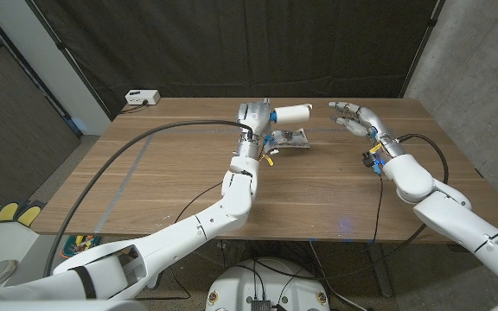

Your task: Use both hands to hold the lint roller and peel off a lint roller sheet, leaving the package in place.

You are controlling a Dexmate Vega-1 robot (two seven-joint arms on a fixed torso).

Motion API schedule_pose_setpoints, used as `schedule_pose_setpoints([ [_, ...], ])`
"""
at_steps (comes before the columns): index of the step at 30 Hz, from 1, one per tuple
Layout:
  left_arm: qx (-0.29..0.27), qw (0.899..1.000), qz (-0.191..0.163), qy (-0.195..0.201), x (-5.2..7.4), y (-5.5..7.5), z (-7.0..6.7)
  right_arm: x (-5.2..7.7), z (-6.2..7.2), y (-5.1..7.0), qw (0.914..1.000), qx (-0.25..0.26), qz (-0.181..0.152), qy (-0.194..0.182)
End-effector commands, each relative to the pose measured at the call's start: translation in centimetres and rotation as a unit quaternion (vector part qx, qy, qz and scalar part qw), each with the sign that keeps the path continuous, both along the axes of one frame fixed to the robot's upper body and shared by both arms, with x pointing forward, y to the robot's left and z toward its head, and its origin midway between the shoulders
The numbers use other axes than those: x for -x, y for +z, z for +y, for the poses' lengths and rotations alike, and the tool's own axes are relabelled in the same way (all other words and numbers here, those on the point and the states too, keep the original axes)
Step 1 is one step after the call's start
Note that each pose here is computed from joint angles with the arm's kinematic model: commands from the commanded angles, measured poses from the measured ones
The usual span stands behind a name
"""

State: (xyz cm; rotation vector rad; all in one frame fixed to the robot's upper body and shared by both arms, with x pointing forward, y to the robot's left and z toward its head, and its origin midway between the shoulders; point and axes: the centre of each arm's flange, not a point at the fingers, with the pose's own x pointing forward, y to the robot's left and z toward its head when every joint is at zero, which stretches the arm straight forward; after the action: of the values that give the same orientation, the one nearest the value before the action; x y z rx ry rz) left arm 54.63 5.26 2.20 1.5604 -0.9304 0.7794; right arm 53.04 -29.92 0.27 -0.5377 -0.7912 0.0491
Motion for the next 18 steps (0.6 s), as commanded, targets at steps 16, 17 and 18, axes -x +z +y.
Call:
schedule_pose_setpoints([
  [16, -0.013, 1.000, -0.001, -0.005, 0.3, 0.2, -0.6, 2.2, 4.8, 2.2, 0.9931, 0.096, -0.058, -0.036],
  [17, -0.013, 1.000, -0.001, -0.004, 0.3, 0.2, -0.6, 2.1, 4.9, 2.3, 0.9928, 0.096, -0.062, -0.035],
  [18, -0.013, 1.000, 0.000, -0.005, 0.3, 0.1, -0.6, 2.1, 5.0, 2.3, 0.9927, 0.093, -0.067, -0.036],
])
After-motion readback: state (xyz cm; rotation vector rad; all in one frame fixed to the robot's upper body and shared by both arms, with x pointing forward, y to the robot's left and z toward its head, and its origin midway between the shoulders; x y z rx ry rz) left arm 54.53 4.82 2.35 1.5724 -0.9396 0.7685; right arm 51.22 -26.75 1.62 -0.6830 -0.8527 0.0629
